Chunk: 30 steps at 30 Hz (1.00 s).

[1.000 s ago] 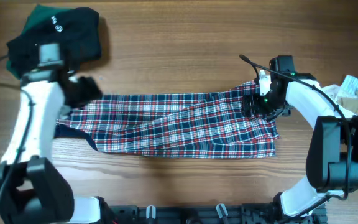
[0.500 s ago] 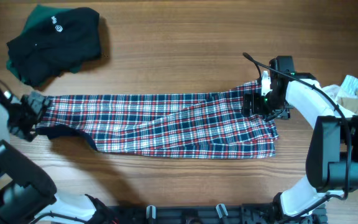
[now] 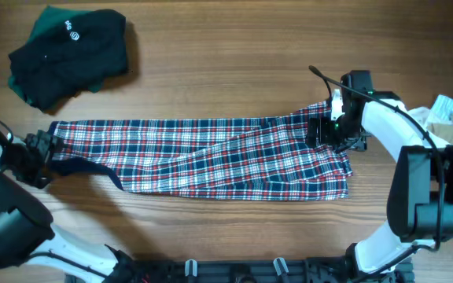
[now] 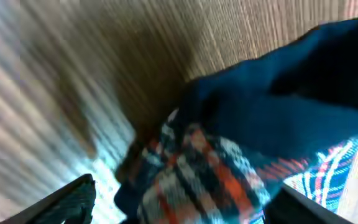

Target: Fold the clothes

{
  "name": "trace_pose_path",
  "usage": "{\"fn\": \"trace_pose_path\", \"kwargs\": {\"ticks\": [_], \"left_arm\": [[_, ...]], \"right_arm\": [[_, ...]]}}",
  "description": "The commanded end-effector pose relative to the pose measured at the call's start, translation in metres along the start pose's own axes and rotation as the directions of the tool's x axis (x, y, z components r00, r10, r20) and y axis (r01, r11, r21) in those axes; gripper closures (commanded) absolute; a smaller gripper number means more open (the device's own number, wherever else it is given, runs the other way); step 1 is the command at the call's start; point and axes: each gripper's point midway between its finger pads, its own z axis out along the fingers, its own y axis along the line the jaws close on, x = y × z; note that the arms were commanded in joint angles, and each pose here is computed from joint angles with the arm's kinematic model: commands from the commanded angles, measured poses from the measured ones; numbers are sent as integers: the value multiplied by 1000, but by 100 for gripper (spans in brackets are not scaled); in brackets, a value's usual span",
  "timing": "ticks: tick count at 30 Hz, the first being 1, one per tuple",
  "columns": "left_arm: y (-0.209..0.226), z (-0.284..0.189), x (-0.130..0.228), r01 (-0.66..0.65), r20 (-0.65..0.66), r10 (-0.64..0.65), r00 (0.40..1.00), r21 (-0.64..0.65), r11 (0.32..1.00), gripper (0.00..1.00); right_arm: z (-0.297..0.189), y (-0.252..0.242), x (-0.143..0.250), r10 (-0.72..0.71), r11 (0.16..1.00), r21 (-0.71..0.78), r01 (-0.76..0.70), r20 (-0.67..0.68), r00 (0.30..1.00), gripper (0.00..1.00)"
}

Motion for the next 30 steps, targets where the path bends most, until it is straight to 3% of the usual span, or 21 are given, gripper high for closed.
{"fn": "trace_pose_path", "kwargs": {"ticks": [1,12,13,16,17,18,22,30], "left_arm": [[-2,7,1,-22,-19,23,1000,25,999,15],[-12,32,4,-59,-77,67,995,102,993,17],[-13,33,4,-63,-77,71,995,102,993,20],[-14,34,6,-65,-82,74,994,100,993,49],[-14,34,6,-64,-85,73,994,99,993,55],[-14,34,7,-64,-88,73,993,98,993,68],[-13,34,10,-62,-99,71,993,93,994,96],[-17,22,13,-76,-88,85,993,98,992,96]], "right_arm": [[8,7,7,32,999,-39,-35,-60,998,0],[-5,9,0,31,999,-39,-33,-64,997,0],[-5,9,0,30,999,-39,-33,-65,997,0],[-7,9,-1,31,999,-39,-34,-60,998,0],[-9,9,-3,31,999,-39,-33,-57,998,0],[-12,10,-6,32,999,-40,-34,-51,998,0],[-20,12,-15,30,999,-43,-31,-32,999,0],[-24,12,-20,35,998,-43,-36,-18,999,0]]}}
